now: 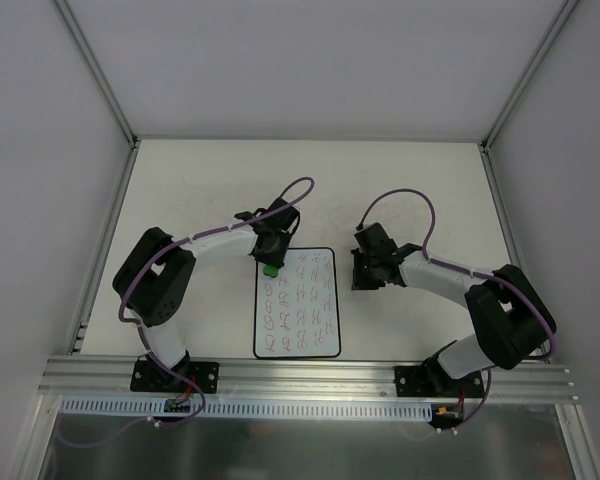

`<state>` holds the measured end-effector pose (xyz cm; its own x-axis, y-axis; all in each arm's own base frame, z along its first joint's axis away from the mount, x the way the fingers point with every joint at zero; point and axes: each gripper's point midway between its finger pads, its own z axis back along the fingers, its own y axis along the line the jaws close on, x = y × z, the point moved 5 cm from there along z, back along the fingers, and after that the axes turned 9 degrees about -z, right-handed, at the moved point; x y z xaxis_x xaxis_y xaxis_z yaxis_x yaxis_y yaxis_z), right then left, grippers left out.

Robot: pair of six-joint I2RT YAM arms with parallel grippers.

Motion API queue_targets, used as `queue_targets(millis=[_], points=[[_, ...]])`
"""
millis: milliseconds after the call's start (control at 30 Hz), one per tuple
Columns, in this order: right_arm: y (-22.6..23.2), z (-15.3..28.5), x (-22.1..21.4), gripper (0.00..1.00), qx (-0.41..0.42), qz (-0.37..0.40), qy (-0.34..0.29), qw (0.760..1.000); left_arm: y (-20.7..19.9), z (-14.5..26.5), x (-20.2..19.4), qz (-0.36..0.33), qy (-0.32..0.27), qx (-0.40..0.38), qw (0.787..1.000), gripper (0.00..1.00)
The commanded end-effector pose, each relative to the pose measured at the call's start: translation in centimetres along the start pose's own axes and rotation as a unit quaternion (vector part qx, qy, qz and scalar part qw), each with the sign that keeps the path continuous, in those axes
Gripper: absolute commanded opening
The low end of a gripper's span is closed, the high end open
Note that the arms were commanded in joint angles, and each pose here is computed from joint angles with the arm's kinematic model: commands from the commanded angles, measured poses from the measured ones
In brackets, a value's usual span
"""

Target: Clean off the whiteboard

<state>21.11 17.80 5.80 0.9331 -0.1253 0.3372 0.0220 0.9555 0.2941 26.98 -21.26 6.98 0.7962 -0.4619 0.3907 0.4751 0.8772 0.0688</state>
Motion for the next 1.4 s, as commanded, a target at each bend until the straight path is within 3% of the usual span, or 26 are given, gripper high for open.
queue_targets(millis=[0, 133, 267, 533, 1033, 1233, 1367], points=[[-1.2, -0.2, -1.6, 0.00, -0.021, 0.004, 0.029, 0.999, -0.1, -0.4, -4.4, -0.043, 0.078, -0.007, 0.996, 0.00], [-0.6, 0.3, -1.4, 0.01, -0.008, 0.006, 0.019, 1.000, -0.3, -0.2, -5.1, -0.016, 0.081, -0.007, 0.997, 0.00], [1.2, 1.5, -1.2, 0.23, 0.011, 0.010, -0.008, 1.000, -0.5, 0.1, -4.8, -0.009, 0.075, -0.012, 0.997, 0.00], [3.4, 1.8, -1.4, 0.30, 0.009, 0.017, -0.032, 0.999, -0.8, 0.3, -4.5, 0.006, 0.073, -0.020, 0.997, 0.00], [4.9, 0.6, -2.7, 0.31, -0.024, 0.033, -0.018, 0.999, -1.0, -0.1, -4.4, 0.011, 0.078, -0.023, 0.997, 0.00], [3.2, 0.2, -2.9, 0.22, -0.104, 0.029, -0.006, 0.994, -0.8, 0.4, -4.1, 0.008, 0.068, -0.021, 0.997, 0.00], [3.2, -0.2, -3.2, 0.09, -0.110, 0.034, 0.015, 0.993, -0.8, 1.1, -3.4, 0.007, 0.052, -0.023, 0.998, 0.00]])
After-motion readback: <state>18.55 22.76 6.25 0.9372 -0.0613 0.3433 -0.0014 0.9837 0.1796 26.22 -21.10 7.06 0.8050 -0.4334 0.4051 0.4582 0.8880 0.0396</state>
